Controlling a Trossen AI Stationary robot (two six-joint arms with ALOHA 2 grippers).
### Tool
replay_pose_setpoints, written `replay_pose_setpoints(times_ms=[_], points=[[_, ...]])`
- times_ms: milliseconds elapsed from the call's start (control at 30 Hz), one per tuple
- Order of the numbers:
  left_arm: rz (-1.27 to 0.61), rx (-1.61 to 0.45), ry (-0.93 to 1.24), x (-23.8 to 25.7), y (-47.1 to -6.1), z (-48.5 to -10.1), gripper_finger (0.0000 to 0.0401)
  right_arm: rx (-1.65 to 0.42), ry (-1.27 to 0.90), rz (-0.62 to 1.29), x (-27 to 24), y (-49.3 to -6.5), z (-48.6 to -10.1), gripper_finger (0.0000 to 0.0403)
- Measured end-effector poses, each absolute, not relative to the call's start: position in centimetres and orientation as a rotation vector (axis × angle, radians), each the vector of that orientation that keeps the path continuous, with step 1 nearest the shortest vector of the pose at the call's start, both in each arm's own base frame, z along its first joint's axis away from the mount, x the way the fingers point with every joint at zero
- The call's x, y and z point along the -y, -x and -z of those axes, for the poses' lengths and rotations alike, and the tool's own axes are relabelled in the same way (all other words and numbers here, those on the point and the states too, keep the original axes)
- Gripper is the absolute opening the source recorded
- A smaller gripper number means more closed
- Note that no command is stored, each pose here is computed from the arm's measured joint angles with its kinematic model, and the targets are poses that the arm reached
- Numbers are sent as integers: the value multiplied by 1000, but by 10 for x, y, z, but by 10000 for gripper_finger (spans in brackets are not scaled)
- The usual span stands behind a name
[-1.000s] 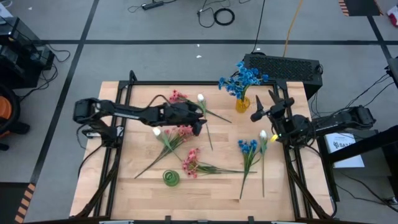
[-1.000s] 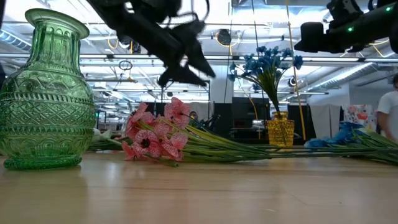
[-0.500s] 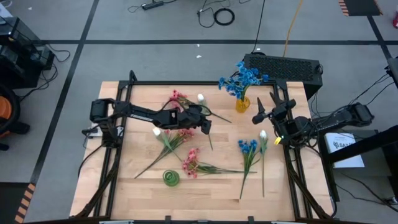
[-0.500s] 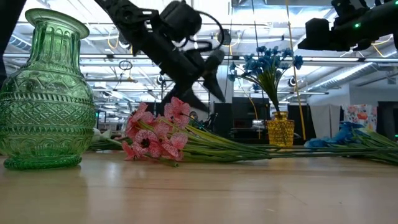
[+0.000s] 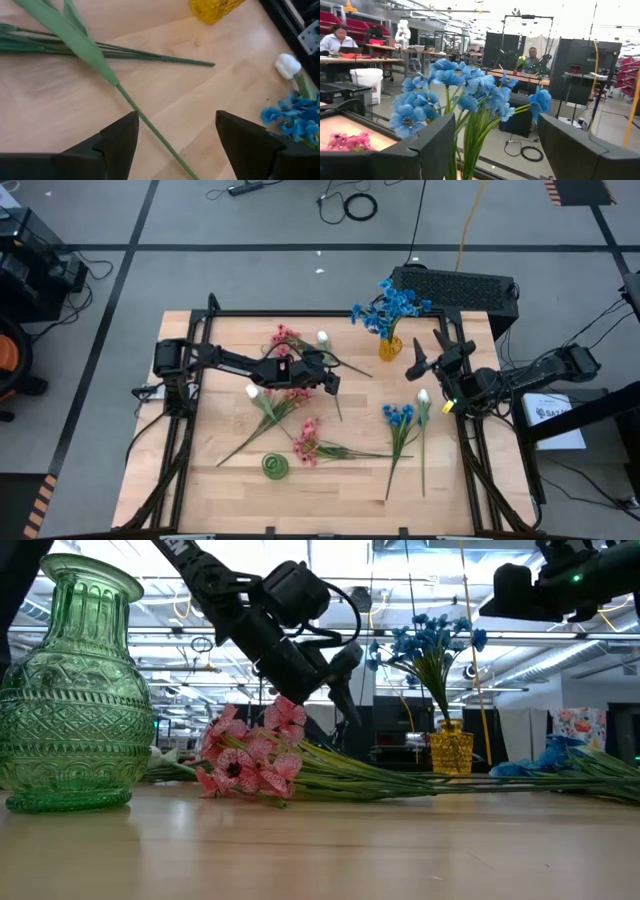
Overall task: Sort flowers into vase by color
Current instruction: Put the top white flower into the transparent vase
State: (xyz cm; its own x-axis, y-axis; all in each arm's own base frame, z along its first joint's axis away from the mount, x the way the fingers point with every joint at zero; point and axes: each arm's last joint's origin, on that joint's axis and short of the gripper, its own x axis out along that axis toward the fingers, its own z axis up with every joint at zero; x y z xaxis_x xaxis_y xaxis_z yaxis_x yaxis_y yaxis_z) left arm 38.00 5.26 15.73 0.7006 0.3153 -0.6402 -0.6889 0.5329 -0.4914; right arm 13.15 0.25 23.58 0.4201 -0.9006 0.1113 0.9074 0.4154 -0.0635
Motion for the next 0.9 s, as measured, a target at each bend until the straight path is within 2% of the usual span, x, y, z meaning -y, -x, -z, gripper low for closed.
replay_pose_setpoints(times_ms=[633, 900], points=[[-621, -536, 878, -63, -392, -113, 264, 77, 132, 1113, -7, -131, -249, 274], [-614, -527, 892, -68, -392, -111, 259, 62, 146, 1079, -11, -132, -247, 274]])
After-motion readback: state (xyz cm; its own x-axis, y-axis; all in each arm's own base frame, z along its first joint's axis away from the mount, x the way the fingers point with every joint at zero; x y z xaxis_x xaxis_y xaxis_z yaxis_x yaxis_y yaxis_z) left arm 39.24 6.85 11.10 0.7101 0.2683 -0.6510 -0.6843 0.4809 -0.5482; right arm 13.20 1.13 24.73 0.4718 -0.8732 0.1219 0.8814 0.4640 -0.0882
